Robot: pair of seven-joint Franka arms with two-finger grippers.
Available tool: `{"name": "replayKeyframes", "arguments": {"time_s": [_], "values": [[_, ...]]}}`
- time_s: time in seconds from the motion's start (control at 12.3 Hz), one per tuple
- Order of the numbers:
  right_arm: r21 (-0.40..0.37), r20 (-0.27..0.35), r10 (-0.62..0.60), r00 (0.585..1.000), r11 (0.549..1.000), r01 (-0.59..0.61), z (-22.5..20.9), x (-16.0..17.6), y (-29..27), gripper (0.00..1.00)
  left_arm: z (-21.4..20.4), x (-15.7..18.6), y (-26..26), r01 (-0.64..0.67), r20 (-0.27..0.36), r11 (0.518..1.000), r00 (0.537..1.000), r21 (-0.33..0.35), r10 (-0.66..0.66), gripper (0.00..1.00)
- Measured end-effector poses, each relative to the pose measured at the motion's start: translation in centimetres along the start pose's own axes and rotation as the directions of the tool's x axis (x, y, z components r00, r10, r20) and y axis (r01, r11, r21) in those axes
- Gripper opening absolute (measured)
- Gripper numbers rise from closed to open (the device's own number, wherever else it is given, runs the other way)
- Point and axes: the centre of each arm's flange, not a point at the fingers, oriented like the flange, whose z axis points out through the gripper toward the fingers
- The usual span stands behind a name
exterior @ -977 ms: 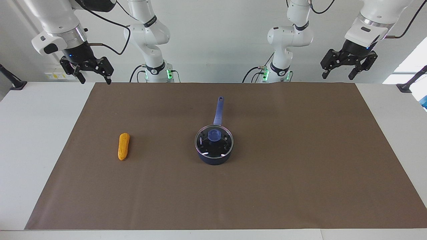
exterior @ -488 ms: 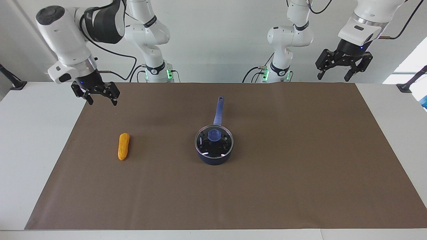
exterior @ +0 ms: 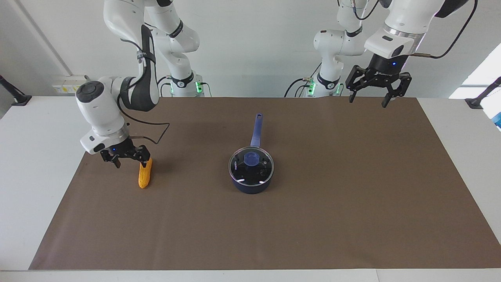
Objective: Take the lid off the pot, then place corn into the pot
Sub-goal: 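Reach the left gripper to the pot lid while the right gripper reaches the corn, then grasp the lid knob with the left gripper while the right gripper grasps the corn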
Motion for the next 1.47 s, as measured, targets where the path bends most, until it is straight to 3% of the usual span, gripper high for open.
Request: {"name": "replayKeyframes", "arguments": {"time_s": [0.24,0.49,1.22,1.38,1.47], "values": [[0.002,0.030,-0.018,0.999,1.000,0.017,3.8,0.1,-0.2,1.00,3.3,1.5,4.9,-0.043,0.006,0.999,0.999,-0.015,0.043,1.00],[0.005,0.060,-0.019,0.998,1.000,0.019,5.8,-0.5,-0.1,1.00,6.2,2.7,9.8,-0.007,-0.007,1.000,1.000,-0.029,0.007,1.00],[0.019,0.122,-0.023,0.992,1.000,0.021,6.4,-1.9,-0.5,1.00,18.7,4.5,25.3,0.168,0.014,0.985,0.986,0.030,-0.168,1.00],[0.019,0.124,-0.023,0.992,1.000,0.021,6.4,-1.9,-0.5,0.95,20.7,5.1,26.8,0.185,0.003,0.982,0.983,0.022,-0.185,1.00],[0.021,0.133,-0.023,0.991,1.000,0.021,6.2,-1.9,-0.5,0.85,21.5,5.4,27.0,0.188,-0.005,0.982,0.982,0.017,-0.188,1.00]]}}
